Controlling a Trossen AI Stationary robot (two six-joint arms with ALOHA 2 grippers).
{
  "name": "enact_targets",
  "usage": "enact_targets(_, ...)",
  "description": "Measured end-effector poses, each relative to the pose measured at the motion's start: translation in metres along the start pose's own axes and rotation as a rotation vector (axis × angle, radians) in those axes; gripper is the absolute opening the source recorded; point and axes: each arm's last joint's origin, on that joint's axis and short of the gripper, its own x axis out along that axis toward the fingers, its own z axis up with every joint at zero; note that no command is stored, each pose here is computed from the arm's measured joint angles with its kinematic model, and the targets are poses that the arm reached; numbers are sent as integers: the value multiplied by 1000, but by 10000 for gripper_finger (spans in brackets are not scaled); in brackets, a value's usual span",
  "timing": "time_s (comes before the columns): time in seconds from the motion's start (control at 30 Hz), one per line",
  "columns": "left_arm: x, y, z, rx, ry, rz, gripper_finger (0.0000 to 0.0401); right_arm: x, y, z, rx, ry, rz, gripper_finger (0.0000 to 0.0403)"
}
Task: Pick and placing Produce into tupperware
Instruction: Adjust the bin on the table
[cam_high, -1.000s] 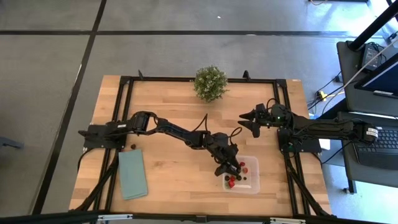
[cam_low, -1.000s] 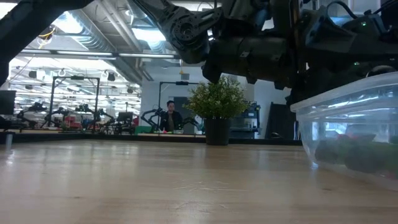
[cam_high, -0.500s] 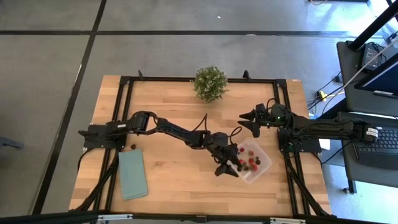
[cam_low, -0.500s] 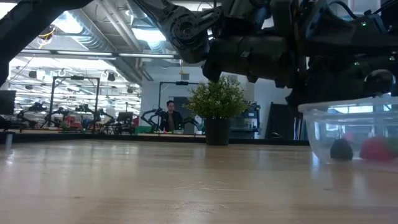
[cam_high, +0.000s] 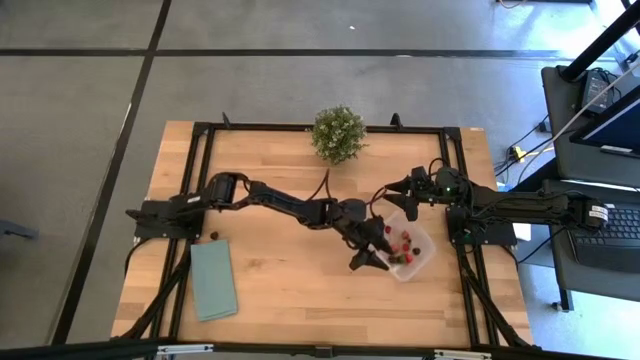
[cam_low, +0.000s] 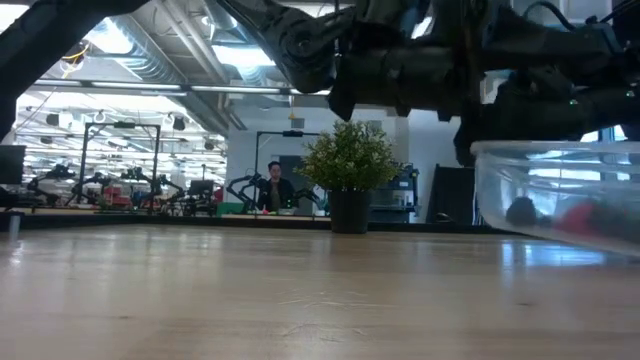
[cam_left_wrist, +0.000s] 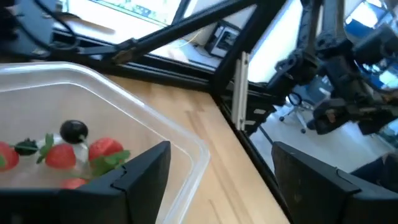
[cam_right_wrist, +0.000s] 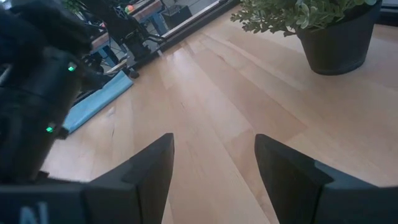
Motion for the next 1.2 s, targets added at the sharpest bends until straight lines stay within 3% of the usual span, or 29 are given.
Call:
enact_targets(0.3,-3,7,-2,-30,33,7,271,0,0,0,-1,0,0,226)
enact_targets(0.63,-3,6,-20,-152,208,19,271,0,0,0,-1,0,1,226)
enact_targets(1.0,-4,7,-22,-39,220,112,271,0,0,0,0,1,1,226)
enact_targets(1.2,-5,7,-27,-57,271,159,271,0,0,0,0,1,1,226)
